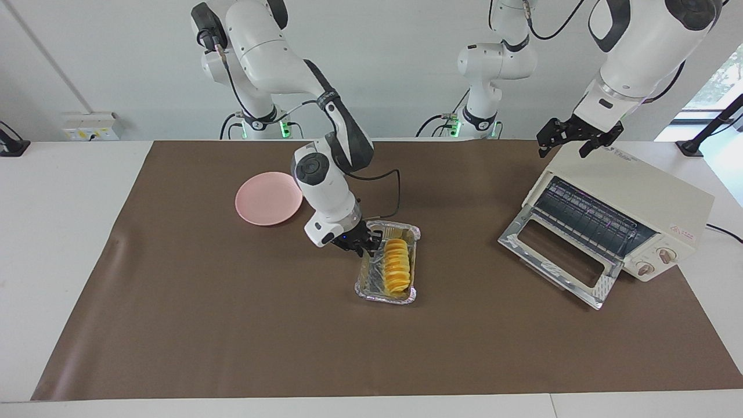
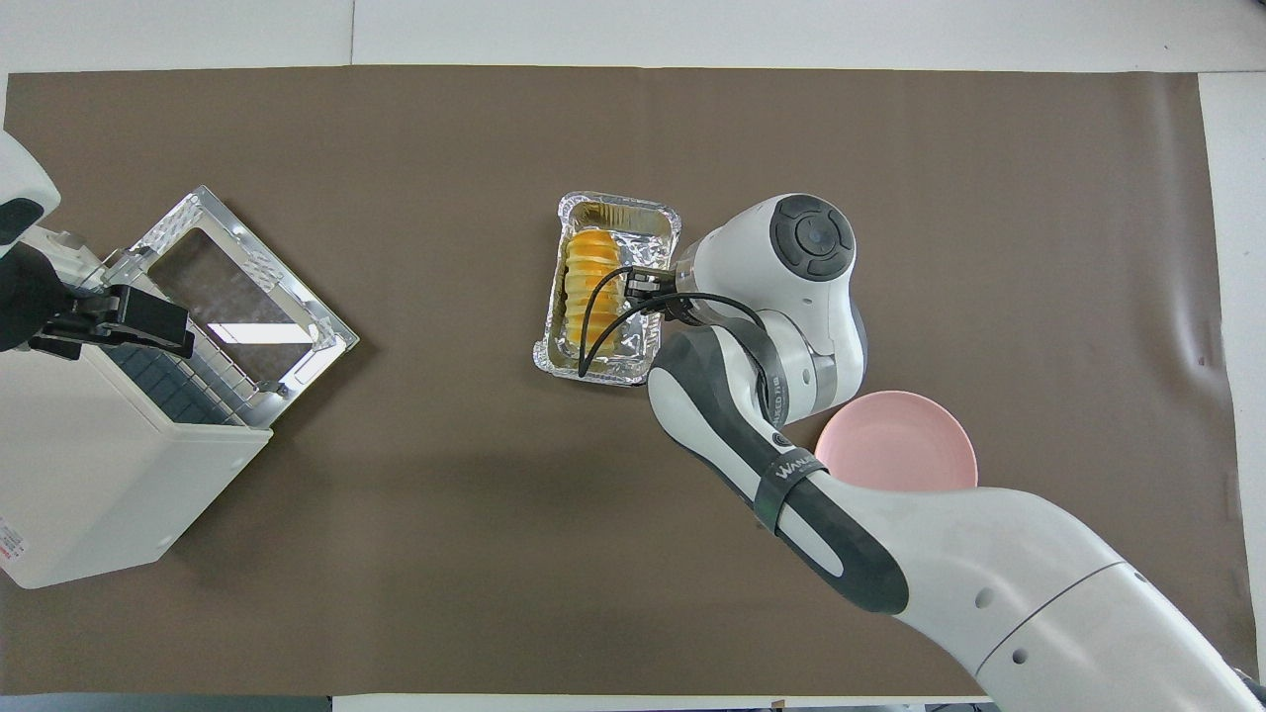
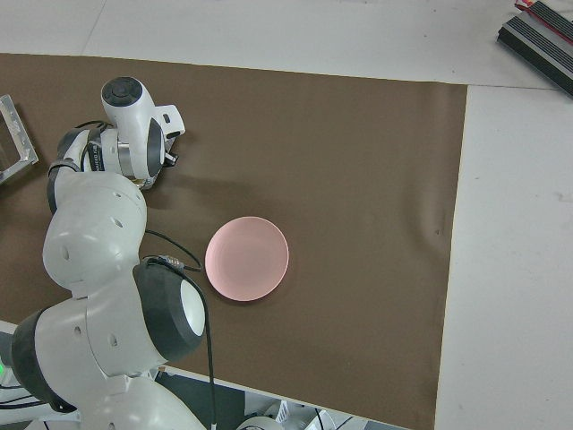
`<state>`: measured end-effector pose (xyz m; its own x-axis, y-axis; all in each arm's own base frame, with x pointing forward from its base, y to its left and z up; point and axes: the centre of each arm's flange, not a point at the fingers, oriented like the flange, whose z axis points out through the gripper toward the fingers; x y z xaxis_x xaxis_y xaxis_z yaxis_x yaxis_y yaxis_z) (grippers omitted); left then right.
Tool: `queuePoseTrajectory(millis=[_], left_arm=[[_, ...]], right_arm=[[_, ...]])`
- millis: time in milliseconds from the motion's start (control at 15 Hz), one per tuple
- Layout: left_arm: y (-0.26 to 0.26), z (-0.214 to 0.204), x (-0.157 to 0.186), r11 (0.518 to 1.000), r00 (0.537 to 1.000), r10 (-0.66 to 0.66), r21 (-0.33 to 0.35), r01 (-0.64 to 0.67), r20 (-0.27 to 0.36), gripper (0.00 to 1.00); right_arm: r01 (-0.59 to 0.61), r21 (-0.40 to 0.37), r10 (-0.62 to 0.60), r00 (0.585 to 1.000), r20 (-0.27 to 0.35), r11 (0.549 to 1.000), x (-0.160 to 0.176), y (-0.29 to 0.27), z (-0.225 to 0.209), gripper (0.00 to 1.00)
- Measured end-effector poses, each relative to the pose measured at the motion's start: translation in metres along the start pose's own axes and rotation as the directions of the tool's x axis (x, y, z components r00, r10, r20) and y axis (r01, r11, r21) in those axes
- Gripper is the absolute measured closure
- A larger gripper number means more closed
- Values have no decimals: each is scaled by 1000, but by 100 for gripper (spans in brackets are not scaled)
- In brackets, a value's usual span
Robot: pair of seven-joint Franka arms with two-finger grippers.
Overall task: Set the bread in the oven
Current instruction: 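Grasp the foil tray with the left gripper while the right gripper withdraws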
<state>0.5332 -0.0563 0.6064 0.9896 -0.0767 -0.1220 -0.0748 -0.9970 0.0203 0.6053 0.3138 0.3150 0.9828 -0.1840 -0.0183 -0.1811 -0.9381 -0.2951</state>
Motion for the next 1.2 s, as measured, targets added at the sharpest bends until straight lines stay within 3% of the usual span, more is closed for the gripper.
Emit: queuePoseTrajectory(millis=[134,201,334,468,736,936,1204], left_arm=[[4,0,0,1000,1000,2,1,-2,-4,0],[9,-1,1,1000,1000,-7,2,7,-17,0],[29,-4,4,1000,998,-12,4,13,-53,0],[53,-5,4,1000,998,9,-8,-10,-62,0],[127,9,16,998,999,39,-44,-41,-36,0],[193,35,39,997,999,8,-81,-11,-31,0],[289,85,61,986,995,-67,-159,55,-73,0]], right_arm=[[9,-26,-8,1000,16,1000,8,3,-11,56],[12,-44,-11,1000,26,999,15,4,-24,56],[3,-63,-2,1000,20,998,33,11,-66,45],[-12,-75,12,1000,-9,997,44,26,-123,41],[31,-134,-33,999,-15,990,50,102,-238,1],[88,-184,-89,996,5,979,49,174,-301,0],[122,-234,-115,992,42,965,38,210,-334,0]])
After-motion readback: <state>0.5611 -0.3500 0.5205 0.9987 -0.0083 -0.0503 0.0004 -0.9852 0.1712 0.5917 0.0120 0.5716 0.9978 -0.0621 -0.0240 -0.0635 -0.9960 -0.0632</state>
